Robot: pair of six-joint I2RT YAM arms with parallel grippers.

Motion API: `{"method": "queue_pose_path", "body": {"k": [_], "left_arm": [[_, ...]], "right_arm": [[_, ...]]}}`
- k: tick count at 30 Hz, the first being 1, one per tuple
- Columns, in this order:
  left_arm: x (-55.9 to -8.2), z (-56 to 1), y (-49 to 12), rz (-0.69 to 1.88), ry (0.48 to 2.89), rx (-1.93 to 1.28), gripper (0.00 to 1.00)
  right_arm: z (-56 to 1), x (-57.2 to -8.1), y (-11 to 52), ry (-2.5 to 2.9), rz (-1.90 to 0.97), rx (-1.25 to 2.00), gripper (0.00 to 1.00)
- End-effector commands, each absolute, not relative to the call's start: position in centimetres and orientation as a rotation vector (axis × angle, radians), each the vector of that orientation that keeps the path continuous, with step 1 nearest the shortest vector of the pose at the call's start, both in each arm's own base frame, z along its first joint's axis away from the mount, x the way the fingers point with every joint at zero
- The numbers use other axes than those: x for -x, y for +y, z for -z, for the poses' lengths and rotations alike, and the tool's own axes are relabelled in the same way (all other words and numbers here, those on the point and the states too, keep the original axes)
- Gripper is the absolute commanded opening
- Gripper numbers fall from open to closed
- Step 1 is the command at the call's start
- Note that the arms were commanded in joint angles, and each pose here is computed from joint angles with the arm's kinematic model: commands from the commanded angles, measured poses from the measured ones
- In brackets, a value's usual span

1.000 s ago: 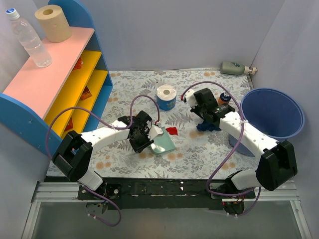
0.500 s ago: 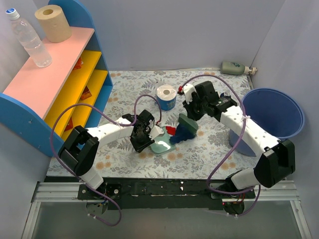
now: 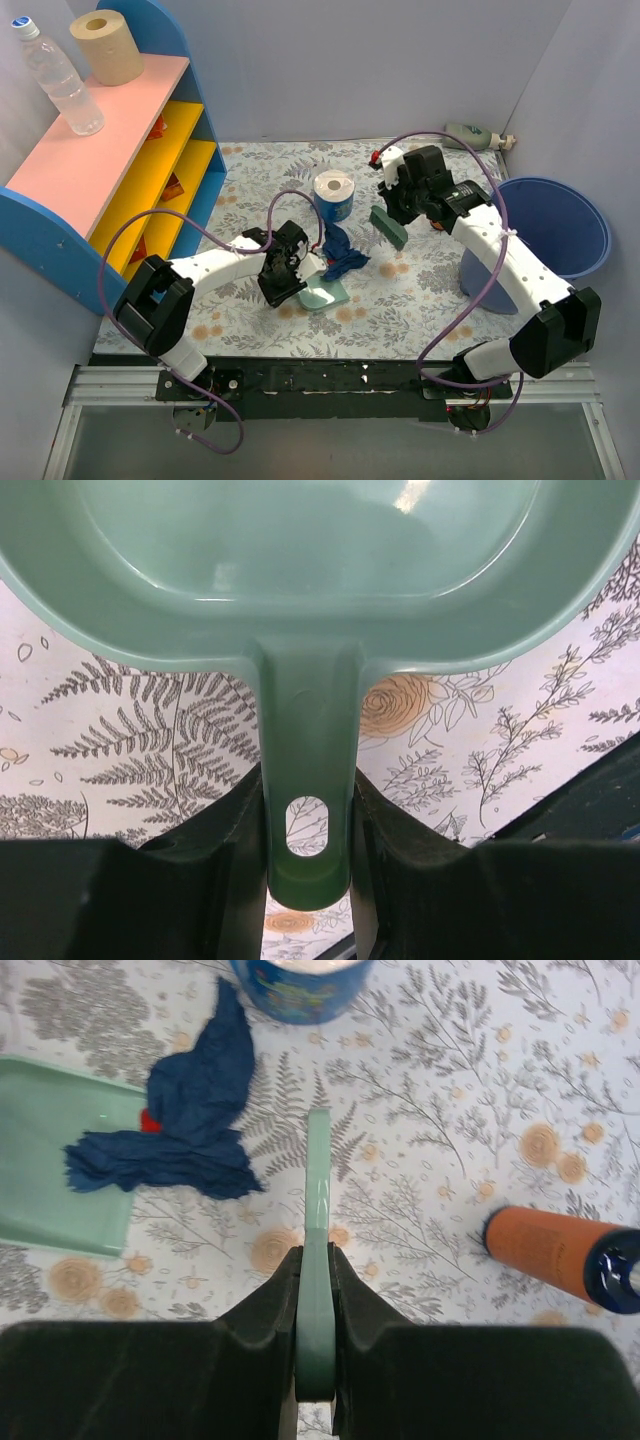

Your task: Sweep away the paper scraps from the table

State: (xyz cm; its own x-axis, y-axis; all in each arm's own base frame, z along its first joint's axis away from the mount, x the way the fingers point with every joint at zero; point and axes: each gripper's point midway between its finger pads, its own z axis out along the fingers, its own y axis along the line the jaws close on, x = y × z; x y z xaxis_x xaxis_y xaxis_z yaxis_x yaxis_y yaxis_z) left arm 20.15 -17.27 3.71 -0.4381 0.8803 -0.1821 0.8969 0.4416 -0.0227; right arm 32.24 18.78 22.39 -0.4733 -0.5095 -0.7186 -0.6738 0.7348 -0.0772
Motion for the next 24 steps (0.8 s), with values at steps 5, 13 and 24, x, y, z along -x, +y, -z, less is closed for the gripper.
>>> {"method": "queue_pose_path", "body": {"k": [5,13,24], "left_arm": [[-19.9,-5.8,-15.4,0.087,2.551,-1.566,0.0],[-19.7,-5.1,-15.0,0.07,2.601,-1.546,0.0],[-22.0,-4.4,-17.8,0.14,2.588,-1.539,0.0]], "right_arm": [[-19.7,-35.8,16.0,2.173,0.008,0.826,0.01],[-15.5,-33.6,20.8,2.285,-0.226,0.897,0.01],[-19.4,-26.2,28.9,2.204,-0.689,1.138,0.01]]}}
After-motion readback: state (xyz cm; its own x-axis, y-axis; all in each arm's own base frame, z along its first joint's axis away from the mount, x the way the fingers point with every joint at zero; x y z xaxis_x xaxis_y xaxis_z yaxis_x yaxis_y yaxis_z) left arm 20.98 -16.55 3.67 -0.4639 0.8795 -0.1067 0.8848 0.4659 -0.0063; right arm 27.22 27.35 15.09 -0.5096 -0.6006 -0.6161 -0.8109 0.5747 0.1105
